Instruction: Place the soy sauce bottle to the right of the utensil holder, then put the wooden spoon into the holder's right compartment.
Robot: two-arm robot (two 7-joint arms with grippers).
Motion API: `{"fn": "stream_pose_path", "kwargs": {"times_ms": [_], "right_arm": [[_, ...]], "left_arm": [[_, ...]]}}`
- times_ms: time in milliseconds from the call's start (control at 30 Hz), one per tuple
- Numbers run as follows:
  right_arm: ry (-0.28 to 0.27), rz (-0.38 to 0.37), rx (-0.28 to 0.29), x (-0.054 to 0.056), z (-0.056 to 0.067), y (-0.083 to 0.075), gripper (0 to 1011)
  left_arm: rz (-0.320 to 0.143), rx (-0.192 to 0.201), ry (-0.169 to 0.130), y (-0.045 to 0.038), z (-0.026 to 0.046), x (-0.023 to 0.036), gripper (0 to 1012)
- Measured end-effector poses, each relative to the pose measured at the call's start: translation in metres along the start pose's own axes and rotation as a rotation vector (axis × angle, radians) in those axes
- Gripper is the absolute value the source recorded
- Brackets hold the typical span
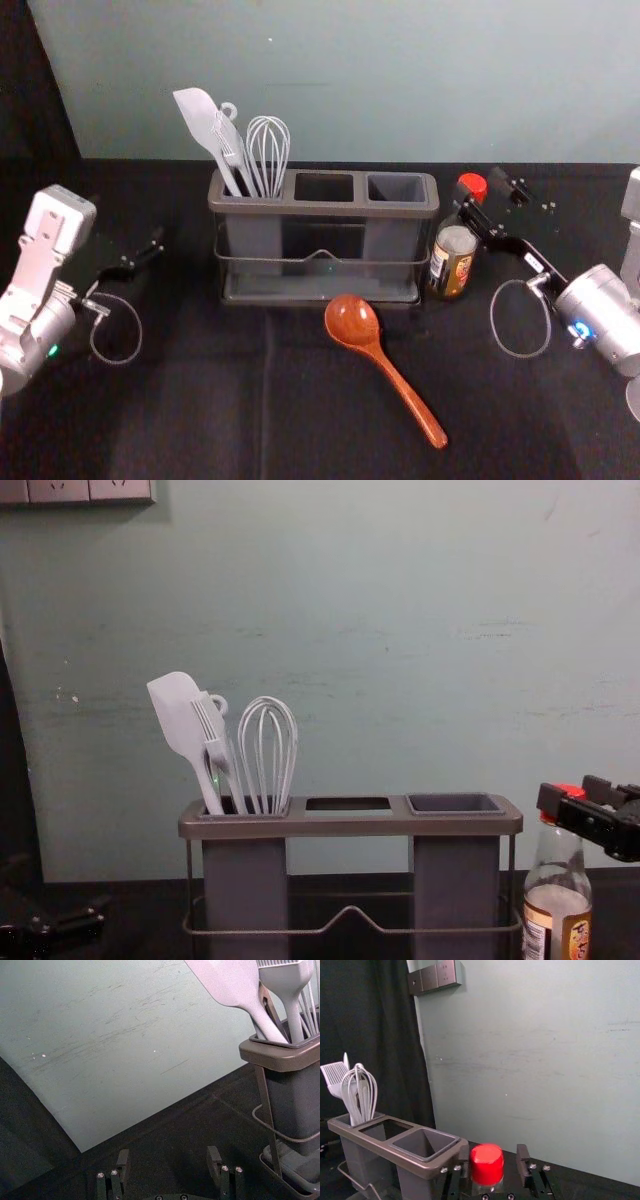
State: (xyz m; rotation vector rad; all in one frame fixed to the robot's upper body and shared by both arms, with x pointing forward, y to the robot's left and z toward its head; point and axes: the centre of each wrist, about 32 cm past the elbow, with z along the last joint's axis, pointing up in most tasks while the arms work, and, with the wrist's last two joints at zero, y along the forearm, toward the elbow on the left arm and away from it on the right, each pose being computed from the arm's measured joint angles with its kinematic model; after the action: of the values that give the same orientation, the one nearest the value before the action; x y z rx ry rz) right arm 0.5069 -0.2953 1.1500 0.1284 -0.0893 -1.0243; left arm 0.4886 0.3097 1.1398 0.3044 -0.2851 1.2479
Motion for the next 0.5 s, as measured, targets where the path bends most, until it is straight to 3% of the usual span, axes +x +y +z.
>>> {"fn": "stream_pose_path", "kwargs": {"times_ms": [300, 500], "right_arm": [[-0.034, -0.013, 0.02, 0.0, 0.018, -0.005, 863], [-0.098, 0.008, 0.039, -0.011, 0.038, -0.012, 1000]], "left_arm": [[0.0, 0.0, 0.0, 0.0, 0.0, 0.0, 1000], [0.0, 0.0, 0.0, 0.0, 0.0, 0.0, 1000]]}}
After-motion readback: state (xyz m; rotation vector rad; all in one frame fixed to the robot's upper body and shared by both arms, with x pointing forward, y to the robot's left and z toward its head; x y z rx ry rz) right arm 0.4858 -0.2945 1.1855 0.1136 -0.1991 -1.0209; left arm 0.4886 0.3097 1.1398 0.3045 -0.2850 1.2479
